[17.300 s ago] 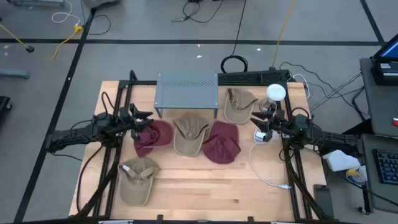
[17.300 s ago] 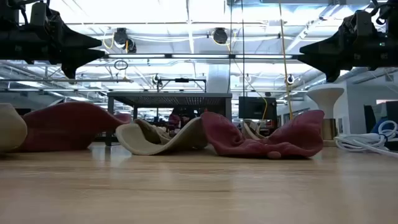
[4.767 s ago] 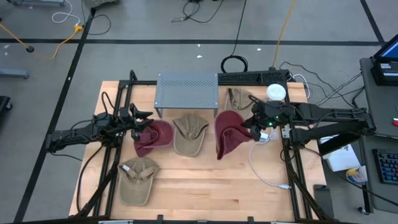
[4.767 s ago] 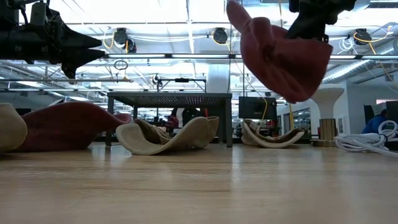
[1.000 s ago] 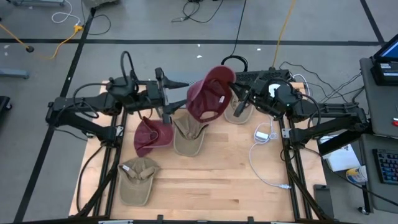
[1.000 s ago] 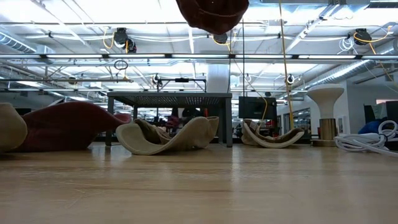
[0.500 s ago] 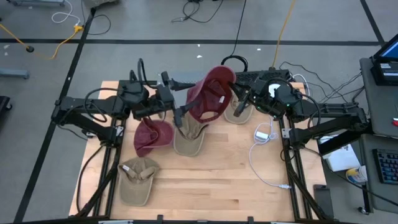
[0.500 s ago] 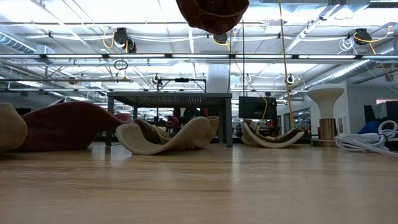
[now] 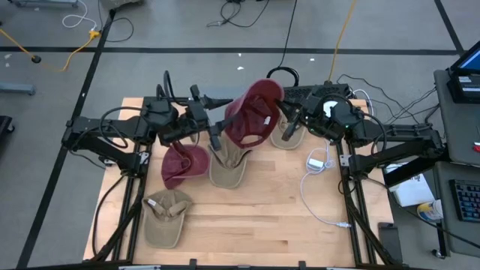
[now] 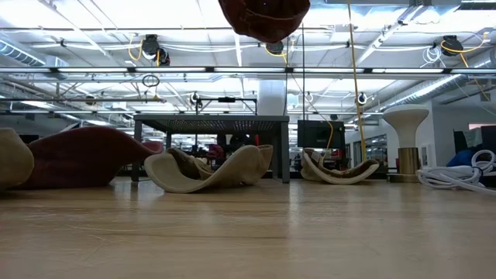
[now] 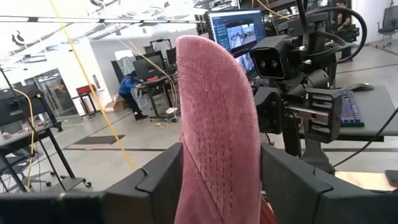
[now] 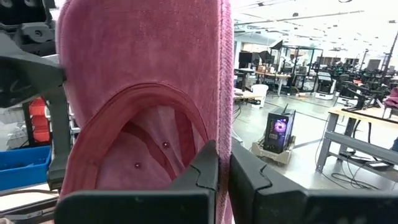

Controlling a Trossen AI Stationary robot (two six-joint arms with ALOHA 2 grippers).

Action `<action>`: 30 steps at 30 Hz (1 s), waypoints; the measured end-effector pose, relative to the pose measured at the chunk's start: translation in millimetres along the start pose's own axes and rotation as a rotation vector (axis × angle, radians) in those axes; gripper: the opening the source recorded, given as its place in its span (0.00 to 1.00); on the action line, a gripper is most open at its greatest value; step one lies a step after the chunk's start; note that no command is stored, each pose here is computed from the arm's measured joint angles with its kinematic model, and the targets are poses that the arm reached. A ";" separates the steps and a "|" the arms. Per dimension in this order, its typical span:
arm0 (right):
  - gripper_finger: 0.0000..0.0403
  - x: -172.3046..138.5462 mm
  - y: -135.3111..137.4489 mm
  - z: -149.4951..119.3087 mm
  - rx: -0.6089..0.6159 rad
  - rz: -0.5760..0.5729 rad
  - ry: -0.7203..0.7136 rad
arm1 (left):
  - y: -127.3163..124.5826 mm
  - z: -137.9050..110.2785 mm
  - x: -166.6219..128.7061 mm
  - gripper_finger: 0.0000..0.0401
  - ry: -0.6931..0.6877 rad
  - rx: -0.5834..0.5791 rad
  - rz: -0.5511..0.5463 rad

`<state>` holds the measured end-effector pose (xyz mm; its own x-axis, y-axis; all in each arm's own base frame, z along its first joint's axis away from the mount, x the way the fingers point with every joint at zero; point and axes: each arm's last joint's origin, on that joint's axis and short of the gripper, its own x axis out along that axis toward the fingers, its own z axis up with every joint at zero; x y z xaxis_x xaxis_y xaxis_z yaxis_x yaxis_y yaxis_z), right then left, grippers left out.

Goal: Pick & Place hat
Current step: Put the dark red cap on the shelf

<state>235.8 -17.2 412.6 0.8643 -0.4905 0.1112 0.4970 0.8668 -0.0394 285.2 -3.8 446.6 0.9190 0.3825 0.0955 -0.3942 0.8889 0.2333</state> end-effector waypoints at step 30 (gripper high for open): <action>0.18 1.4 9.1 -6.0 0.040 0.175 0.034 | 6.3 -0.5 1.5 0.03 0.010 0.026 0.072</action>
<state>242.1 -10.5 406.4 0.9399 -0.3336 0.0726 0.3355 0.9419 -0.0156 284.2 2.5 447.7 0.8880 0.4481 0.1037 -0.4593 0.8521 0.2509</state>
